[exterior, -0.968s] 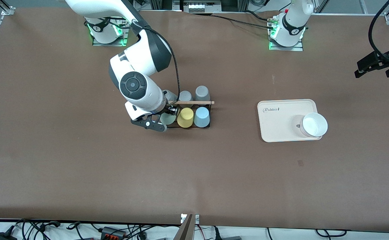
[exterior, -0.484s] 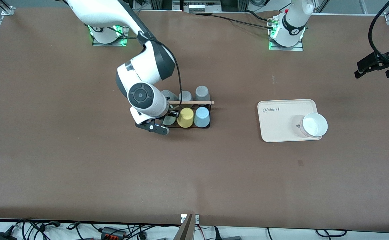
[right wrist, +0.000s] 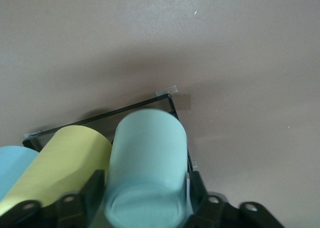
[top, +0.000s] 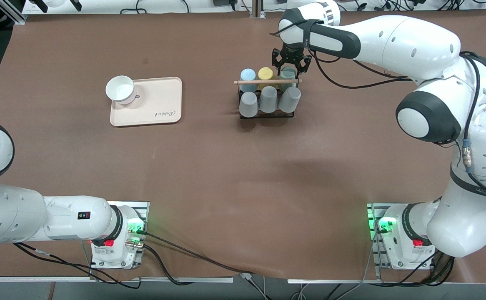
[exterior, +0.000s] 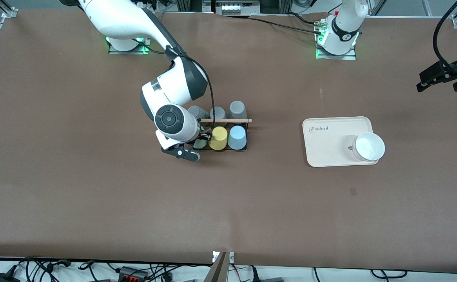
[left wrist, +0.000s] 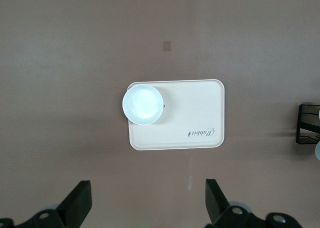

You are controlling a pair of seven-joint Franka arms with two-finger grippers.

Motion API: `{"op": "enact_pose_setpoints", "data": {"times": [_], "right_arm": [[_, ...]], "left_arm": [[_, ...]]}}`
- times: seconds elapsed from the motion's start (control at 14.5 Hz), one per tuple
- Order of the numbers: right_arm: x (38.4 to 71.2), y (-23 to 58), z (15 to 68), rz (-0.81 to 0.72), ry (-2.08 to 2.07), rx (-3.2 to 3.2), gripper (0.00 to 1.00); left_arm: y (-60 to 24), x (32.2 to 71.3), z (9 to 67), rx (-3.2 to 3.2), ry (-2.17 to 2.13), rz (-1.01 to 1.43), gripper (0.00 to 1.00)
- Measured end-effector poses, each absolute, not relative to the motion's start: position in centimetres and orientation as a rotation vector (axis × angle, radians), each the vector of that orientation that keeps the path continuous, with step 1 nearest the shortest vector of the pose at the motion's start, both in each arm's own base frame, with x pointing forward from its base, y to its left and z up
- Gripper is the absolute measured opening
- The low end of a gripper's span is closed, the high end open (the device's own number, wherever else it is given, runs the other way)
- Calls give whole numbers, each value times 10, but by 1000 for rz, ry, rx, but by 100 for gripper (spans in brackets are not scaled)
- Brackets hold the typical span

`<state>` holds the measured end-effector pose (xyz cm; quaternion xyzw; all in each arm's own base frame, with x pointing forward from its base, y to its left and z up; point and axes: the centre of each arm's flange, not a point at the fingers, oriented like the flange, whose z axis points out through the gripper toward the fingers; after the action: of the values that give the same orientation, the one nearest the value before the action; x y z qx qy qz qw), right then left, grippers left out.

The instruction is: Hang scattered cups on rack with three cups

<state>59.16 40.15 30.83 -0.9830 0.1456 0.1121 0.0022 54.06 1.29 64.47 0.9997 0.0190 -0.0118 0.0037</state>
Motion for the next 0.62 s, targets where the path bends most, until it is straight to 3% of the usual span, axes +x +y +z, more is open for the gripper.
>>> {"op": "enact_pose_setpoints", "data": {"times": [0.14,0.62], "right_arm": [[598,400,319,325,466,-3070,99],[649,319,424,213,596,-3010,100]], "left_arm": [[13,541,645,3133,60,-38,100],[13,541,644,3133,60,-40,100]]}}
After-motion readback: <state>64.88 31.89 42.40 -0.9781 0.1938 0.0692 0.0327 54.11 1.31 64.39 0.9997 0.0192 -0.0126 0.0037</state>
